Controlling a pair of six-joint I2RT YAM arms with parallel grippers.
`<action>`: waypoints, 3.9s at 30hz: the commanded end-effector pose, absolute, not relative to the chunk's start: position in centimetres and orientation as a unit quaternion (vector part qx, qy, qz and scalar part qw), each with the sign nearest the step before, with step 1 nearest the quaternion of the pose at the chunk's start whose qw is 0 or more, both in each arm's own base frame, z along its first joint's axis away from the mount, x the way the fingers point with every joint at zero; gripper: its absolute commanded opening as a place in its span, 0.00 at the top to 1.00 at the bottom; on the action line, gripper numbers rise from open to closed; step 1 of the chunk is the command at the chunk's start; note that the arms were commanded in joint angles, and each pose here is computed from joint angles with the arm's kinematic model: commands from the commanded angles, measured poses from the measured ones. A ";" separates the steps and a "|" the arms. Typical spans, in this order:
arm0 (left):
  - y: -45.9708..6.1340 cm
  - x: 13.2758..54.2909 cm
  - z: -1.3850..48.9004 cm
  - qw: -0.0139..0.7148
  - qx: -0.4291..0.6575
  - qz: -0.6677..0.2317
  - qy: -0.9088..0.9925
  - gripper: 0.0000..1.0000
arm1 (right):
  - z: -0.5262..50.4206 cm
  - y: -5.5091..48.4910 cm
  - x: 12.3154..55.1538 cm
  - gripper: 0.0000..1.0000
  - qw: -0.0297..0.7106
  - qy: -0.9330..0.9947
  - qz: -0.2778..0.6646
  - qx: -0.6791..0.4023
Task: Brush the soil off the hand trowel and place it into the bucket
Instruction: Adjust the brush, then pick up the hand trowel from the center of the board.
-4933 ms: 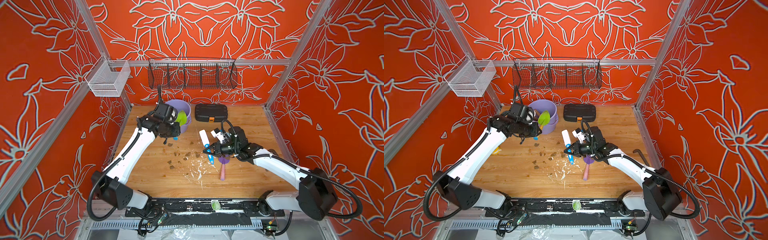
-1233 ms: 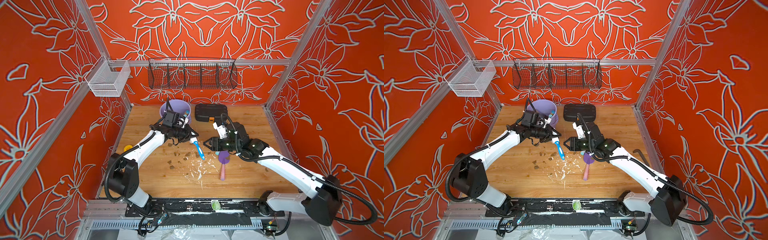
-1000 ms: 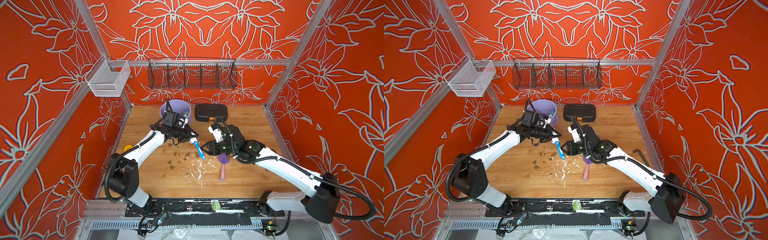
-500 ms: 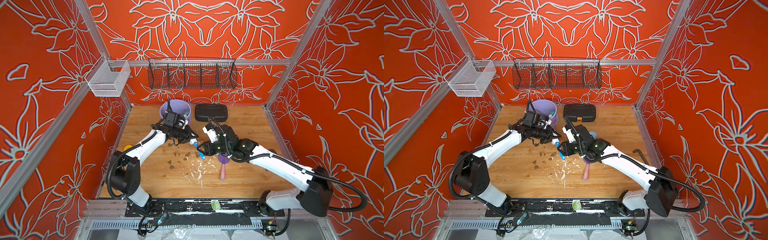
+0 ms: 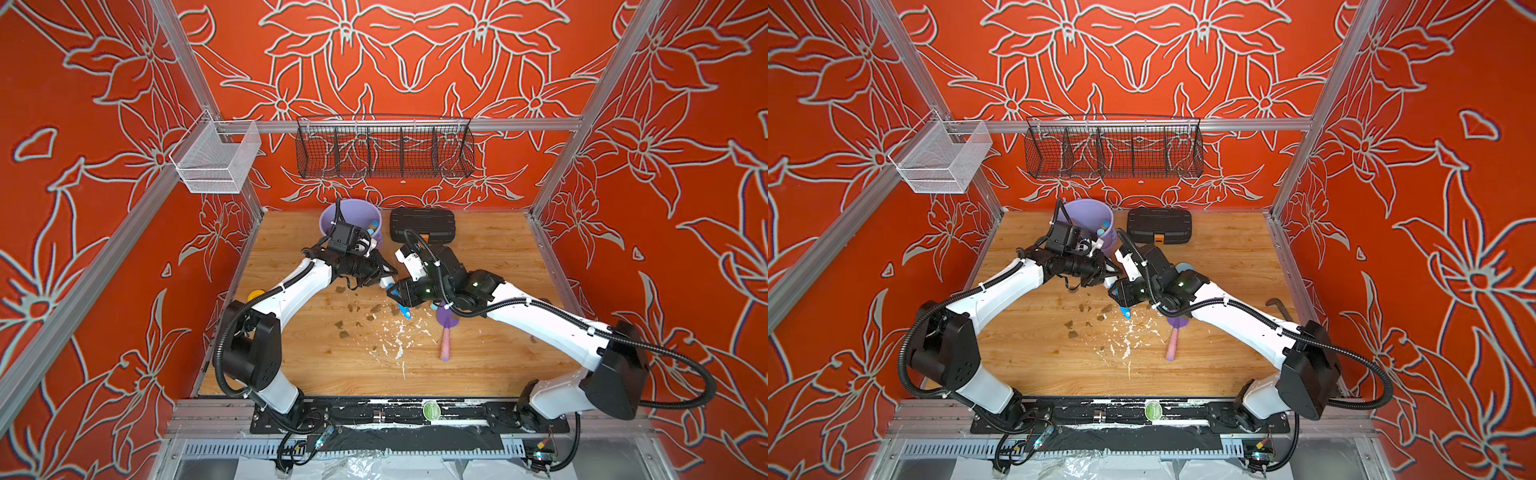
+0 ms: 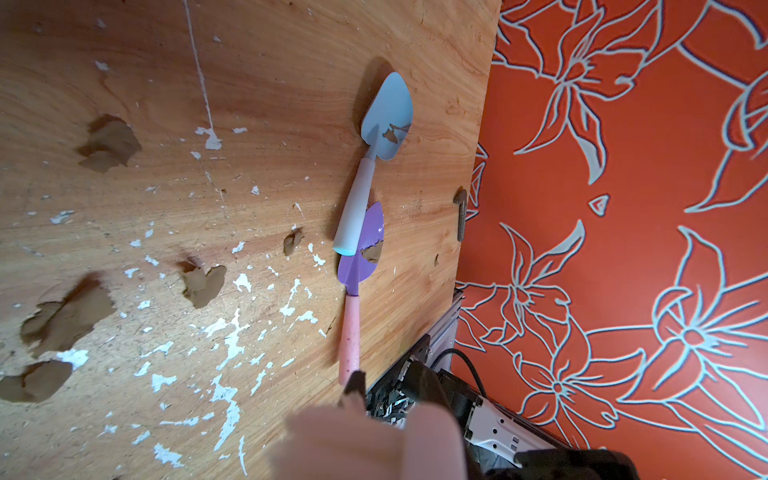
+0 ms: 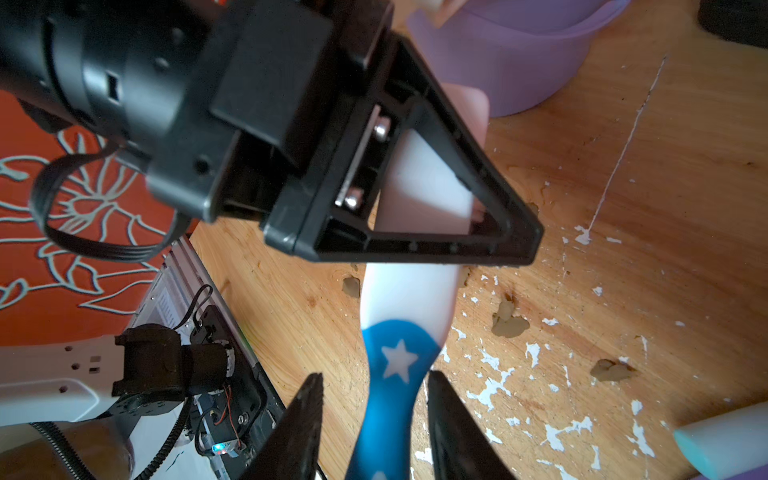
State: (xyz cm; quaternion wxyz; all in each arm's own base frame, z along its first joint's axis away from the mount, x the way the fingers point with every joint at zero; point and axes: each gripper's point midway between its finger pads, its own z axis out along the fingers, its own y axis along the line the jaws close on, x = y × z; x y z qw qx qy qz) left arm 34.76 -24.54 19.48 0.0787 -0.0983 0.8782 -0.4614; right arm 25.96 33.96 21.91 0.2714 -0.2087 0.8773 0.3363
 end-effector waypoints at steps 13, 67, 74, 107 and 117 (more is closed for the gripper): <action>-24.9 35.1 20.2 0.073 -0.093 -0.471 0.874 1.00 | 21.4 34.1 26.6 0.66 0.276 0.888 0.293 -0.220; -35.8 36.8 8.3 0.168 0.207 -0.096 0.959 0.39 | 12.9 10.6 24.2 1.00 0.201 0.939 0.246 0.133; -37.4 37.0 6.6 0.153 0.213 -0.101 0.960 0.49 | 13.0 10.6 24.1 1.00 0.204 0.936 0.253 0.137; -38.5 37.8 2.0 0.137 0.221 -0.060 0.964 0.62 | 13.2 11.2 24.9 1.00 0.211 0.928 0.276 0.138; -37.7 38.1 2.8 0.151 0.226 -0.042 0.961 0.86 | 14.1 11.6 25.7 1.00 0.219 0.925 0.282 0.131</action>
